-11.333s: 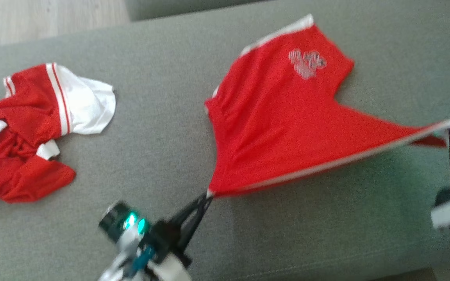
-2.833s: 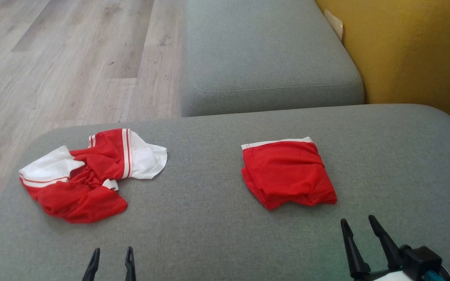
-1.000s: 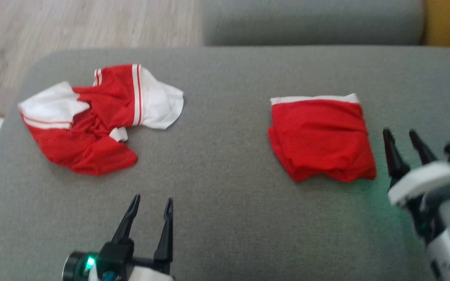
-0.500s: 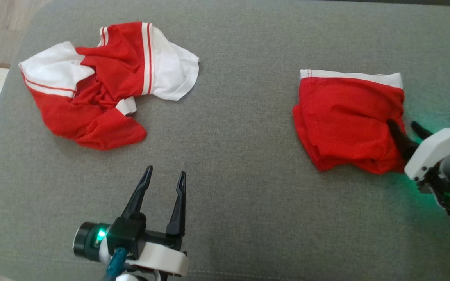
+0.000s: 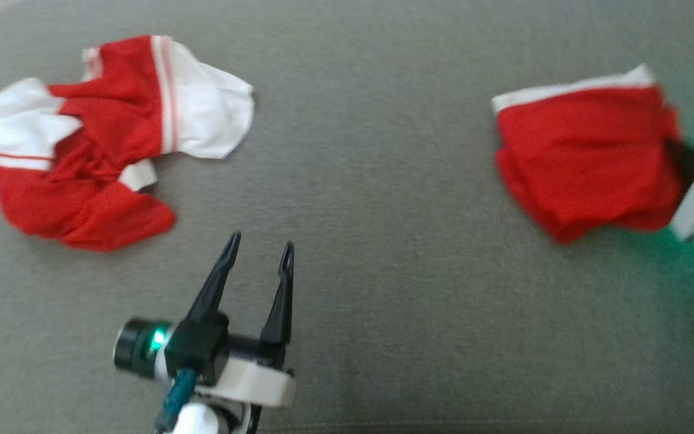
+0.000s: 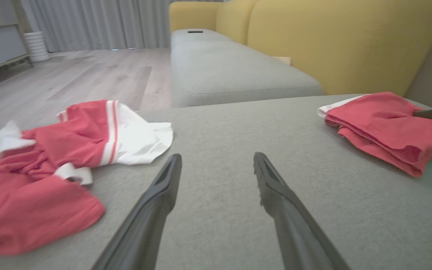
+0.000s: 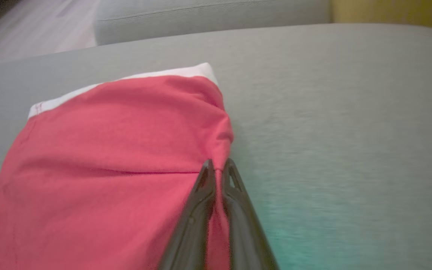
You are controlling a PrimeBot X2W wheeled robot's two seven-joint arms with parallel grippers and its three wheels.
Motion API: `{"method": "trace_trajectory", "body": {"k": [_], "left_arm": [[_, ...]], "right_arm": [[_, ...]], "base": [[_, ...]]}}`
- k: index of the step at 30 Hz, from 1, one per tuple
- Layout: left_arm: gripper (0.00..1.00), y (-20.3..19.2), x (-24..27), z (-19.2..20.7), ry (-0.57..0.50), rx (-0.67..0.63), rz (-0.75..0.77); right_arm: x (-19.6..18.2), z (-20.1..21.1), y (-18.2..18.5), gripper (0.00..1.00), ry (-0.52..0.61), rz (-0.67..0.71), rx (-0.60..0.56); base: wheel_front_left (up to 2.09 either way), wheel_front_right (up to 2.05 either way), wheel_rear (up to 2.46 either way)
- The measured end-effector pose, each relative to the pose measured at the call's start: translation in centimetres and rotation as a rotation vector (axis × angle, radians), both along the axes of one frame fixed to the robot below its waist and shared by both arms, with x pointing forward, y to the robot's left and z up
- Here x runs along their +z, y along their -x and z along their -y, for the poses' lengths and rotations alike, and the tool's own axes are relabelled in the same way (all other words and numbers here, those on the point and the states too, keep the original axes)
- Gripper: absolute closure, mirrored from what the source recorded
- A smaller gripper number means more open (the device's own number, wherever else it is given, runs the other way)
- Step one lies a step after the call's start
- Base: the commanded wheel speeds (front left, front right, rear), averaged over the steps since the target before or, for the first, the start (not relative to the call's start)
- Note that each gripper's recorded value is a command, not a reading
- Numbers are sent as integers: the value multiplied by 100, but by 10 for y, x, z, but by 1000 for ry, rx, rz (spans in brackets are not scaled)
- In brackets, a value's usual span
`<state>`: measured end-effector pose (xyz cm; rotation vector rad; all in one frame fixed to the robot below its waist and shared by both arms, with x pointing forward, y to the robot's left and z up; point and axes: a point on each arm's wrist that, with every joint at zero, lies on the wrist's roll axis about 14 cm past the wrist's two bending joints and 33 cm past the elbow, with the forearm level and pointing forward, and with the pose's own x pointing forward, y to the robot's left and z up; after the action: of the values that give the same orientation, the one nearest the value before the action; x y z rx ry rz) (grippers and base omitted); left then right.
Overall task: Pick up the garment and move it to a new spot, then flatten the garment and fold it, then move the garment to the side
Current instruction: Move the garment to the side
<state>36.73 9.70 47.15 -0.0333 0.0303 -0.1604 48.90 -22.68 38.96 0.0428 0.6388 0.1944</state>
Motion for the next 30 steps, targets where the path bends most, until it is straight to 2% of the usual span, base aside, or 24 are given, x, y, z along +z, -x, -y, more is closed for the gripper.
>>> {"method": "trace_trajectory", "body": {"k": [11, 21, 22, 23, 24, 25, 26, 27, 30], "left_arm": [[0, -69, 18, 66, 60, -224, 132], [0, -96, -4, 100, 124, -325, 121], [0, -96, -6, 101, 125, -326, 116], [0, -96, -8, 100, 123, -324, 112], [0, -96, -8, 98, 120, -321, 110], [0, -96, -8, 97, 117, -318, 111], [0, -96, -7, 95, 113, -315, 113], [0, -95, -5, 94, 109, -312, 117], [0, -94, 5, 89, 100, -296, 137]], "right_arm": [[31, 134, -25, 100, 269, 68, -179], [33, 203, -34, 100, 450, 62, -281], [35, 206, -36, 84, 466, 69, -282], [36, 208, -39, 74, 477, 77, -283], [37, 209, -41, 82, 487, 82, -284], [38, 211, -42, 100, 501, 87, -283], [39, 212, -43, 78, 515, 89, -280], [40, 213, -43, 0, 525, 88, -282], [44, 215, -41, 0, 547, 90, -288]], "base": [[0, 0, 0], [0, 0, 0], [0, 0, 0], [0, 0, 0], [0, 0, 0], [0, 0, 0], [0, 0, 0], [0, 0, 0], [0, 0, 0]]}}
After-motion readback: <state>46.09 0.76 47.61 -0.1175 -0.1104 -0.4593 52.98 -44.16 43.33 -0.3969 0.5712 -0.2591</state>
